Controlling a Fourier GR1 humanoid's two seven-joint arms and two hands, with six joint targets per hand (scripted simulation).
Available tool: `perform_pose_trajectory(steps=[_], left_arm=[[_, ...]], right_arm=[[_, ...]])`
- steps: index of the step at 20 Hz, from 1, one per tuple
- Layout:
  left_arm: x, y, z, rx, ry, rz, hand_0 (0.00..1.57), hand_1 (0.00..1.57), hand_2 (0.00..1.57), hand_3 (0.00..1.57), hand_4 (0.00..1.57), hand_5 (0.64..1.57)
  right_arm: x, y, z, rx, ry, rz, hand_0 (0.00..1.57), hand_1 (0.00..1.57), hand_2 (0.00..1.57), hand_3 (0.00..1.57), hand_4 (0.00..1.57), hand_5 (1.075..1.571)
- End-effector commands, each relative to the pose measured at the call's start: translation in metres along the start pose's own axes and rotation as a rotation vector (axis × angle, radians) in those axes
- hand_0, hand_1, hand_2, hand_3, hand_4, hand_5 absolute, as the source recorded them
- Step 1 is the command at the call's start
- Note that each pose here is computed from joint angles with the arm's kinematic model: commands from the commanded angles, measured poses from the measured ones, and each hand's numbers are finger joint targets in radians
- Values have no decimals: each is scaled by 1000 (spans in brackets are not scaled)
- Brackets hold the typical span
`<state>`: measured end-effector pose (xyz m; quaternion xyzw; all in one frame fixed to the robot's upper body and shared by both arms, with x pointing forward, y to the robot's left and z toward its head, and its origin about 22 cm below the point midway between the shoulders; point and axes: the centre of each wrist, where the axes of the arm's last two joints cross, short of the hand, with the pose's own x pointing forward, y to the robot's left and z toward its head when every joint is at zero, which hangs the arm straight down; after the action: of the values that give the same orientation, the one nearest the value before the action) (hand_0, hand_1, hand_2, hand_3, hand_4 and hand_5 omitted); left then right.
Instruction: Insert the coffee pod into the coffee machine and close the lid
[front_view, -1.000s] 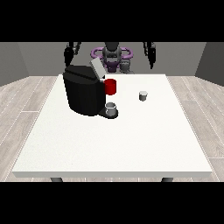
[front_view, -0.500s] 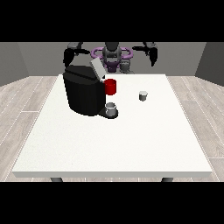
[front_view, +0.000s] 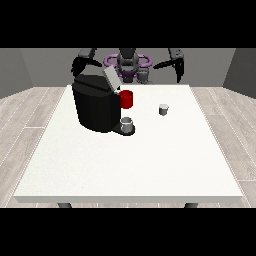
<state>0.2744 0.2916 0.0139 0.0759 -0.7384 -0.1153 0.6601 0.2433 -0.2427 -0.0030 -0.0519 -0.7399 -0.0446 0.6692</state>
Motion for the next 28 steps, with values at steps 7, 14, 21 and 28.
perform_pose_trajectory(steps=[7, 14, 21, 28], left_arm=[[3, 62, -44, 1, 125, -104, 0, 0, 0, 0, 0, 1571], [-3, 63, -63, -21, 201, -121, 0, 0, 0, 0, 0, 1571], [-7, 38, -83, -36, 231, -228, 0, 0, 0, 0, 0, 1571], [-33, 31, -78, -53, 285, -292, 223, 223, 529, 222, 0, 1571]], right_arm=[[18, 30, -10, 65, -46, 1, 0, 0, 0, 0, 283, 1571], [12, 10, -28, 36, -46, -10, 0, 0, 0, 0, 352, 1571], [22, 20, -49, 59, -21, 17, 0, 0, 0, 0, 389, 1571], [14, 30, -43, 35, 27, 31, 0, 0, 0, 0, 410, 1571]])
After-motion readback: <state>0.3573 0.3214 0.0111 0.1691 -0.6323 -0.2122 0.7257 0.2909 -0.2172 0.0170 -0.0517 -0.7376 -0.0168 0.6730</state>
